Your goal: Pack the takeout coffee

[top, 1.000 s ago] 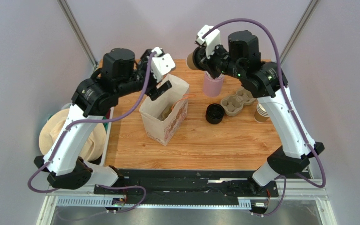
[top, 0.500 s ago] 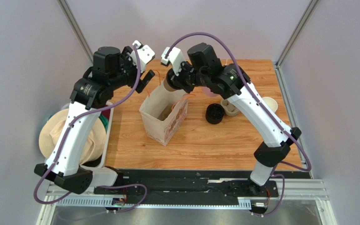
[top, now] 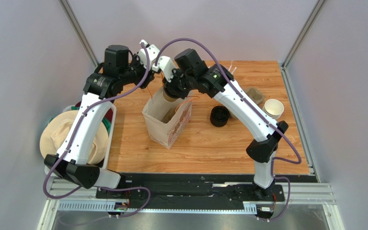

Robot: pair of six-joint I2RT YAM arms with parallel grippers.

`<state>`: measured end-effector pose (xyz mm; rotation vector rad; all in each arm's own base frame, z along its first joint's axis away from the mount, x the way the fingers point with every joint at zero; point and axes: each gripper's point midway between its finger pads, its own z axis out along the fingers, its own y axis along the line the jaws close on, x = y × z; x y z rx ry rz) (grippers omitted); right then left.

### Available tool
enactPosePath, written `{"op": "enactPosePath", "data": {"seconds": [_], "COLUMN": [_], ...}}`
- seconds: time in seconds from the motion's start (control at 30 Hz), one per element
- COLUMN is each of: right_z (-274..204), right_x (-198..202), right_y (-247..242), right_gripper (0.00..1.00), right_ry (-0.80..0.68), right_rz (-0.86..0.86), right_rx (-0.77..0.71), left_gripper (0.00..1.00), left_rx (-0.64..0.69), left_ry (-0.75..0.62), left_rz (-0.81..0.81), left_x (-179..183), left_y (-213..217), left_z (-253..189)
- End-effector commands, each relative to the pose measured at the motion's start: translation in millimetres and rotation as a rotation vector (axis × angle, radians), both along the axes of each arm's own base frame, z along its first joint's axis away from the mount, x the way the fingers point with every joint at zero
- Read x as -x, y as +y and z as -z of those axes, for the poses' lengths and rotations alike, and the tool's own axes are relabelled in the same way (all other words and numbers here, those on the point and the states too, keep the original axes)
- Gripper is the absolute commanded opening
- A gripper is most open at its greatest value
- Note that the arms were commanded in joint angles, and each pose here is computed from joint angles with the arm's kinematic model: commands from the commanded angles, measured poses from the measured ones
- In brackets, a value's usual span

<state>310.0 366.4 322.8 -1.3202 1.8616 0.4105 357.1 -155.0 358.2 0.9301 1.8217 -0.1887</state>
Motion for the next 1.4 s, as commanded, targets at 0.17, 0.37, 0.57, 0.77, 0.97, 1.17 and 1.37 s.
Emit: {"op": "enactPosePath", "data": {"seconds": [0.17,0.37,0.57,0.77,0.97,1.17,1.37], "right_z": [8.1,31.4,55.9,73.6,89.3,98.1,94.1], "right_x": [0.6,6.3,10.5,9.5,6.8,-1.6,-9.1], "right_y": [11.5,6.0,-3.1,-4.7,-1.8,-2.4,-5.0], "right_gripper": [0.0,0.0,0.0,0.0,0.0,0.0,0.0], "right_ry": [0.033,0.084,0.134,0.162,0.183,0.186,0.155], "right_rz": [-0.025,-0.026,-0.023,-0.02,-0.018,-0.001,0.018], "right_rx": [0.002,0.061,0.15,0.196,0.221,0.207,0.195], "left_gripper": [0.13,0.1,0.09,0.09,0.04,0.0,0.0], "left_rx": [0.053,0.113,0.183,0.201,0.21,0.179,0.153], "left_ry": [-0.021,-0.035,-0.039,-0.01,-0.003,-0.008,-0.042], "left_rz": [0.031,0.05,0.09,0.082,-0.037,-0.164,-0.277], "left_x": [-7.8,1.8,16.5,15.5,3.2,-9.6,-20.5], "left_y": [-10.2,-15.5,-23.8,-25.8,-13.8,4.1,22.5], "left_z": [-4.5,-17.7,-25.3,-13.2,-2.7,9.7,10.0]}}
